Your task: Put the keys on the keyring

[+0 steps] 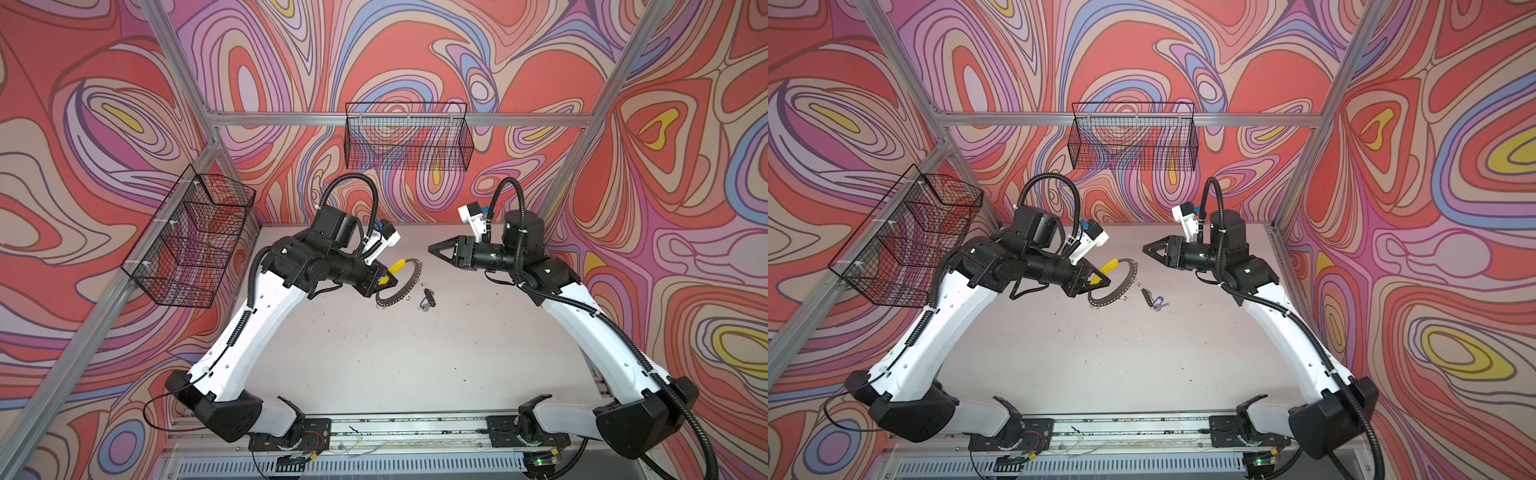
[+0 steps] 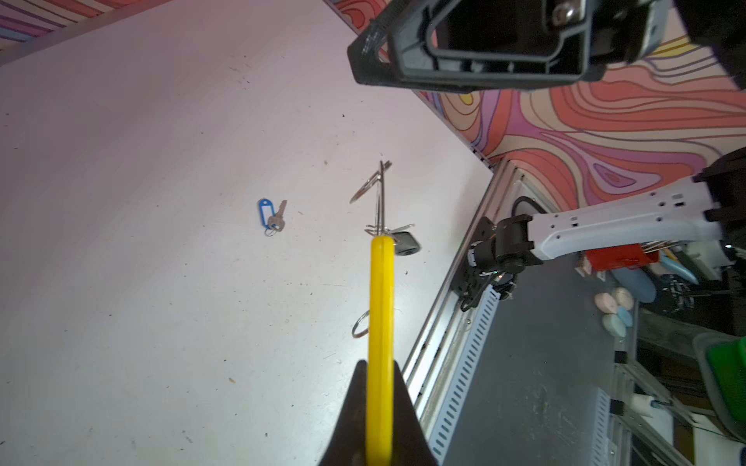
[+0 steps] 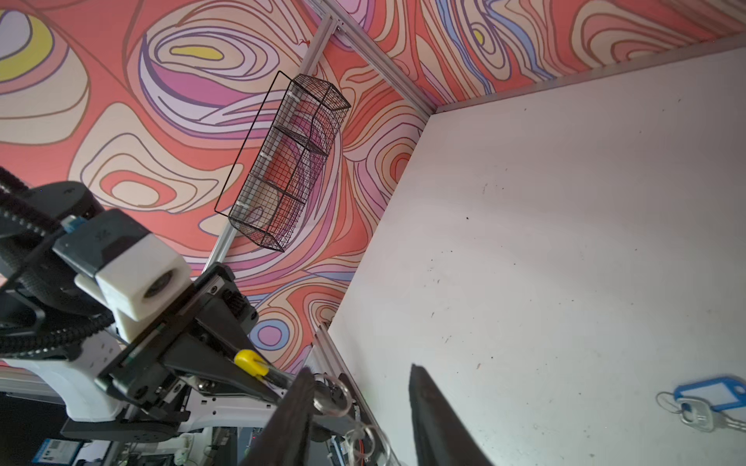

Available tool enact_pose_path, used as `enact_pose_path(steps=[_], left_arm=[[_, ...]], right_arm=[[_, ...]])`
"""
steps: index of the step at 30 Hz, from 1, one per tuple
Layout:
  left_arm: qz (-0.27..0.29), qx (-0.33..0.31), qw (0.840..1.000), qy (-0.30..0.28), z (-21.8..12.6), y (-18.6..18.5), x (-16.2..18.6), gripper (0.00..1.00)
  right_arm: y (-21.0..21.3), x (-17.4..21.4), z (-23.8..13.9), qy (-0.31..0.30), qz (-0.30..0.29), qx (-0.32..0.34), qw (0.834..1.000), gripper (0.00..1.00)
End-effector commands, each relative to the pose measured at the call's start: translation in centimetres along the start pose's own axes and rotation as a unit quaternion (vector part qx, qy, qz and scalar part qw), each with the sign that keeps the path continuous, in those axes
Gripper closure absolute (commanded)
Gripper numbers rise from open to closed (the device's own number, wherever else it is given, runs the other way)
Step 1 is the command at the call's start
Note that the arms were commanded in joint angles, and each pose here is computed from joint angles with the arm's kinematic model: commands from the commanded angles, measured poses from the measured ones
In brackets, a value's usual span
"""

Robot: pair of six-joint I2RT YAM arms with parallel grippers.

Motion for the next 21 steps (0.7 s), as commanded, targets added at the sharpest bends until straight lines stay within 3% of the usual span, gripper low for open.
enact_pose_path(steps=[1, 5, 7, 12, 21], left_arm=[[-0.046, 0.053, 0.997, -0.021, -1.3, -1.8, -0.6, 1.00], [-0.052, 0.053, 0.996, -0.058, -2.3, -2.3, -1.7, 1.00], [-0.057, 0.044, 0.995, -0.063, -2.3, -2.1, -1.8, 1.00], [-0.065, 0.023, 0.995, -0.069, -2.0, -1.5, -1.9, 1.00], [-0.054, 0.020, 0.994, -0.096, -2.3, -1.3, -2.4, 1.00]], right_arm=[[0.7, 0.5, -1.7, -0.025, -0.082, 0.024, 0.996, 0.59], [0.9, 1.1, -2.7, -0.037, -0.111, 0.034, 0.992, 0.59], [1.2, 1.3, -3.0, -0.037, -0.121, 0.027, 0.992, 0.65], [1.9, 1.9, -3.7, -0.044, -0.135, 0.007, 0.990, 0.65], [-1.7, 2.6, -3.1, -0.045, -0.113, 0.087, 0.989, 0.66]])
Point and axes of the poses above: each gripper's point midway between its finger pads, its own z axis out along the fingers, its own y axis along the line the jaws close on, x = y × z, the point moved 7 cm from there along -z, back along the fingers, and after that the axes turned 10 degrees about z, right-handed, at the moved point
